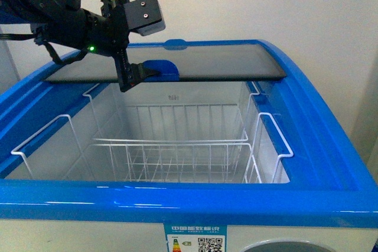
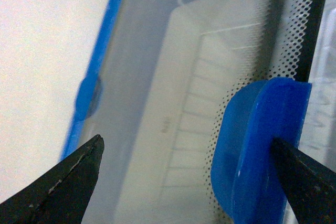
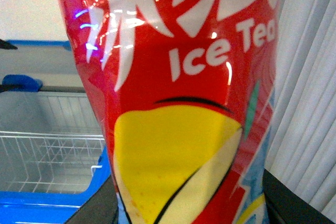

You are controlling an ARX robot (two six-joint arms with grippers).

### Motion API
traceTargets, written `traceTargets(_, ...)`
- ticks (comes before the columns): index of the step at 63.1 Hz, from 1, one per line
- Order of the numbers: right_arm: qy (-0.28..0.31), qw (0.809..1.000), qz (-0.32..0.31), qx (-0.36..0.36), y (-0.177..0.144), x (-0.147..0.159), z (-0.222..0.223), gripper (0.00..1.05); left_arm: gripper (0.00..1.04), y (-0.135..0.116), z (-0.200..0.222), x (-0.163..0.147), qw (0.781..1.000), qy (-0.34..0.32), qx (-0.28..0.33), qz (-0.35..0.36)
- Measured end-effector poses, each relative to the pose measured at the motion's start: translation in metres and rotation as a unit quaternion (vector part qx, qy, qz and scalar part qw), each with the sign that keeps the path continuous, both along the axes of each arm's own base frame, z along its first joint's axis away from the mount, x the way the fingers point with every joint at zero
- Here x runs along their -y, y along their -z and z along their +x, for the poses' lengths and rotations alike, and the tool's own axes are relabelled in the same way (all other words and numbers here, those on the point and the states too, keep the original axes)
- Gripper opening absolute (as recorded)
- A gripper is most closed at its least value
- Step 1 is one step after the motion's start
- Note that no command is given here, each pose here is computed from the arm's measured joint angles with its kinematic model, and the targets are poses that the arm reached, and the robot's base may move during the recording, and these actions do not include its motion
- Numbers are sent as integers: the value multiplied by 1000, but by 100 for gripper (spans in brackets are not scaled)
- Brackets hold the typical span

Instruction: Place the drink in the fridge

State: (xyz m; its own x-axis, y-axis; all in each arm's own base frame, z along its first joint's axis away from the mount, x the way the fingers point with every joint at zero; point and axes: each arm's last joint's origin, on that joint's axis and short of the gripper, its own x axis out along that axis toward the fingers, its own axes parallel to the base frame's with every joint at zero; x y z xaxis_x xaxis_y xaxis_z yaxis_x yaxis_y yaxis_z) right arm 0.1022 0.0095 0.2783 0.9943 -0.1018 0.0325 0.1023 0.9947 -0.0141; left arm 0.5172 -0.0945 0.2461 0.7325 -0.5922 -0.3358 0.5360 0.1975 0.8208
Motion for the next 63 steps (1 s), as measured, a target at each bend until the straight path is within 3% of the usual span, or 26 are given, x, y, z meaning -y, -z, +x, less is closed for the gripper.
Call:
traceTargets(10,1,1000,0,0,0,0,0,41,97,8,5,6,998,-9,39,-40)
traceTargets(22,0,1000,0,0,0,0,0,41,97,5,-29,-3,988,-135,32,-70)
traceTargets(26,4,1000,0,0,0,0,0,41,97,-1,-65,-17,975,-187,4,-120)
traceTargets(33,1,1000,0,0,0,0,0,41,97,-10,-121,-29,953,-212,-60,-207)
traceTargets(38,-2,1000,0,0,0,0,0,41,96,-16,-171,-38,926,-229,-106,-281)
traceTargets(41,-2,1000,0,0,0,0,0,41,90,-17,-199,-43,902,-267,-79,-330)
traceTargets(44,0,1000,0,0,0,0,0,41,82,-18,-234,-54,855,-319,-32,-408)
traceTargets(46,-2,1000,0,-4,1,0,0,41,78,-16,-249,-60,842,-332,-22,-425)
traceTargets(50,-33,996,5,-79,-4,0,1,41,67,-2,-293,-80,812,-355,-27,-462)
traceTargets(57,-94,979,-21,-178,-4,-1,2,41,51,22,-337,-94,784,-373,-19,-495)
traceTargets(63,-169,964,-99,-182,-10,-8,38,41,32,35,-353,-94,780,-364,-24,-508)
